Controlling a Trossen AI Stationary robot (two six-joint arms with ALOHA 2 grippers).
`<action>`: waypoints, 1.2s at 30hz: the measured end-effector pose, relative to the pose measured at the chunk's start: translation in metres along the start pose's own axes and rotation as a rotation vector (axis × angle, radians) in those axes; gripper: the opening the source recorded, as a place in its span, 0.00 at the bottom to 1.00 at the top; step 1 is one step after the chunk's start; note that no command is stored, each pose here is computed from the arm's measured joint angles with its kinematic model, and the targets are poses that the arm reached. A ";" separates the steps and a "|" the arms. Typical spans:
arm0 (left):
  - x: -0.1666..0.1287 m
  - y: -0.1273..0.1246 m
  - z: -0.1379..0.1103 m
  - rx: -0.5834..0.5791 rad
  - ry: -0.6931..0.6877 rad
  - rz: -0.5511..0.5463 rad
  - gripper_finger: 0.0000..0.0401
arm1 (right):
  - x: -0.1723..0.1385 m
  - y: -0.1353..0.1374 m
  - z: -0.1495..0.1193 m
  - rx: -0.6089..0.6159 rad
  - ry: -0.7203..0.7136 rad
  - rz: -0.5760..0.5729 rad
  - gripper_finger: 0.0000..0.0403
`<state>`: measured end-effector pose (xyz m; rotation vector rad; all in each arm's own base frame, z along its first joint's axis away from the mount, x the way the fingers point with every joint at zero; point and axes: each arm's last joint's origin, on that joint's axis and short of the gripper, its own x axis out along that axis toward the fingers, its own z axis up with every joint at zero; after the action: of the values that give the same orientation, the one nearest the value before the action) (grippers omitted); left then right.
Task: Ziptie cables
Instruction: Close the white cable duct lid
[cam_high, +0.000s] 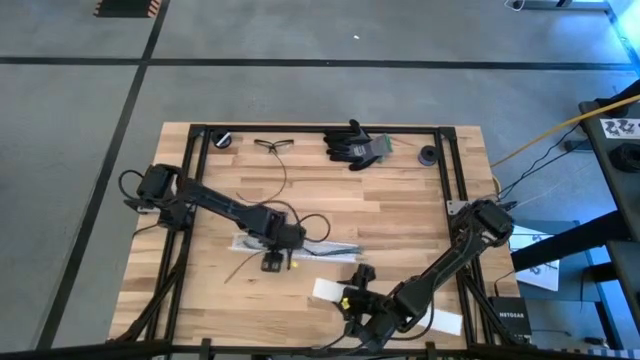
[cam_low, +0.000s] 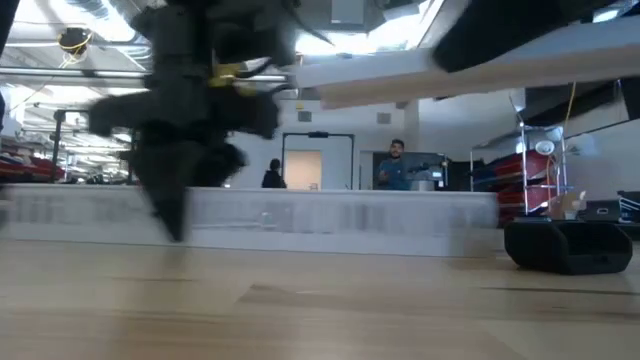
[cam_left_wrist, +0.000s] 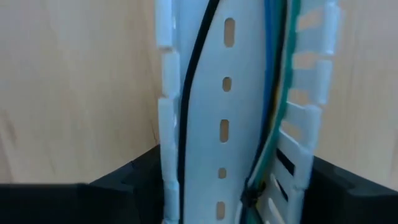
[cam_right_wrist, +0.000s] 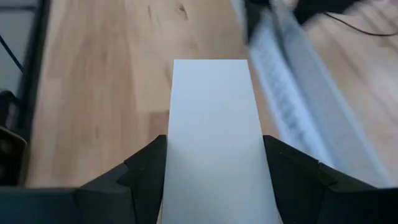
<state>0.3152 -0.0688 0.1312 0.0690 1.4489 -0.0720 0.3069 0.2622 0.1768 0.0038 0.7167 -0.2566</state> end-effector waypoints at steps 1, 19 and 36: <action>0.000 -0.003 -0.005 -0.014 0.049 0.006 0.59 | -0.004 -0.004 0.001 -0.009 0.014 -0.010 0.54; -0.027 -0.016 0.009 -0.008 -0.184 -0.105 0.73 | -0.020 -0.037 0.012 -0.109 0.119 -0.125 0.54; -0.034 -0.030 0.073 0.183 -0.803 -0.059 0.75 | -0.061 -0.068 0.032 -0.074 0.088 -0.181 0.54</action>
<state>0.3803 -0.1047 0.1738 0.1296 0.6393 -0.2501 0.2679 0.2075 0.2461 -0.1212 0.8146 -0.4047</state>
